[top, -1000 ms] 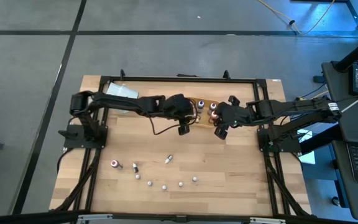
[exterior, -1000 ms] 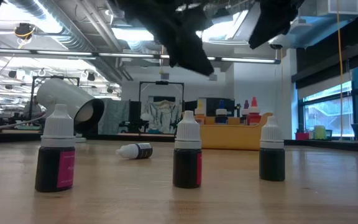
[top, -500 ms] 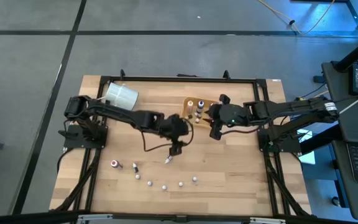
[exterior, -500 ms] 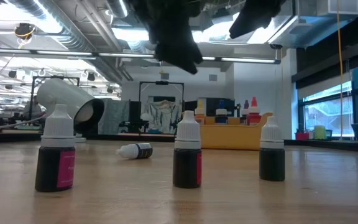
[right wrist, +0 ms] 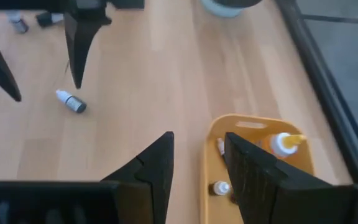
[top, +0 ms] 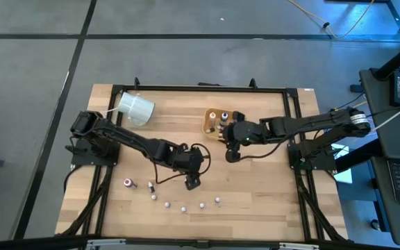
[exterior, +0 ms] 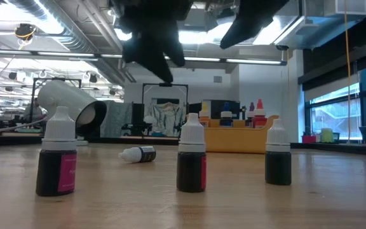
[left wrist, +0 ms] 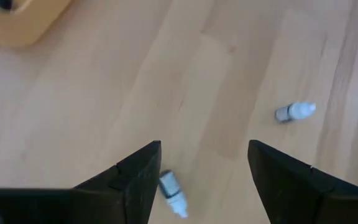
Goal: Pick & Place food coloring
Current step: Put the small black food coloring bottle into the yellow bin
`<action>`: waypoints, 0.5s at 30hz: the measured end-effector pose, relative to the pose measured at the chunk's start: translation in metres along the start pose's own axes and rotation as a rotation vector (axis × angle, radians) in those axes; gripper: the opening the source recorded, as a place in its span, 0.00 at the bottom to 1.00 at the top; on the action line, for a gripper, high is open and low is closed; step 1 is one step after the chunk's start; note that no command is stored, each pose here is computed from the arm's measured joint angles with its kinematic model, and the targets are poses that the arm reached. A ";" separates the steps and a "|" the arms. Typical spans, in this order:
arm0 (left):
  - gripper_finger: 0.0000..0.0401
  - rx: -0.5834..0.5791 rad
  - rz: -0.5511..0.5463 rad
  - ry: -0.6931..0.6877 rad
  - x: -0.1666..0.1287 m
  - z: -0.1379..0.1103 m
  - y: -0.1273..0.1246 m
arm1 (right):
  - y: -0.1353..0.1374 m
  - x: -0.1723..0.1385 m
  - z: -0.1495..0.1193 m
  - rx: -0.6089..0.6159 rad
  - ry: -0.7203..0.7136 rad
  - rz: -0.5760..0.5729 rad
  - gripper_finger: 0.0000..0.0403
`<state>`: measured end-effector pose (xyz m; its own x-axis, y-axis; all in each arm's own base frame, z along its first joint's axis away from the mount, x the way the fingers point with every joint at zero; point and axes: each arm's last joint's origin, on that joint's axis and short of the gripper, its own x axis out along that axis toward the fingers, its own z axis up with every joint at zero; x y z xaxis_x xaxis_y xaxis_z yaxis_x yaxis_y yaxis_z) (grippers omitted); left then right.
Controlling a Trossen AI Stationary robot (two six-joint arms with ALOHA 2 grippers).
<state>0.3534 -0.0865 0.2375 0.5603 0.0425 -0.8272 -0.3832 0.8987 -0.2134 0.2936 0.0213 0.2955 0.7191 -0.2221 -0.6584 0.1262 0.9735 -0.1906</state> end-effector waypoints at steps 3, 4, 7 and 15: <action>0.57 -0.127 0.045 0.057 0.006 -0.010 -0.001 | 0.002 0.005 -0.001 -0.005 0.016 0.020 0.36; 0.56 -0.155 0.052 0.073 0.009 -0.012 -0.002 | 0.003 0.006 -0.001 -0.007 0.018 0.028 0.36; 0.55 -0.165 0.073 0.119 0.020 -0.022 -0.007 | 0.003 0.008 -0.001 -0.027 0.017 0.039 0.36; 0.53 -0.143 0.184 0.202 0.063 -0.048 -0.011 | 0.004 0.008 0.000 -0.026 0.000 0.039 0.36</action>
<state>0.3576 -0.1149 0.1631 0.3201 0.0978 -0.9423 -0.5719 0.8129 -0.1099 0.2999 0.0231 0.2902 0.7232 -0.1837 -0.6658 0.0800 0.9798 -0.1833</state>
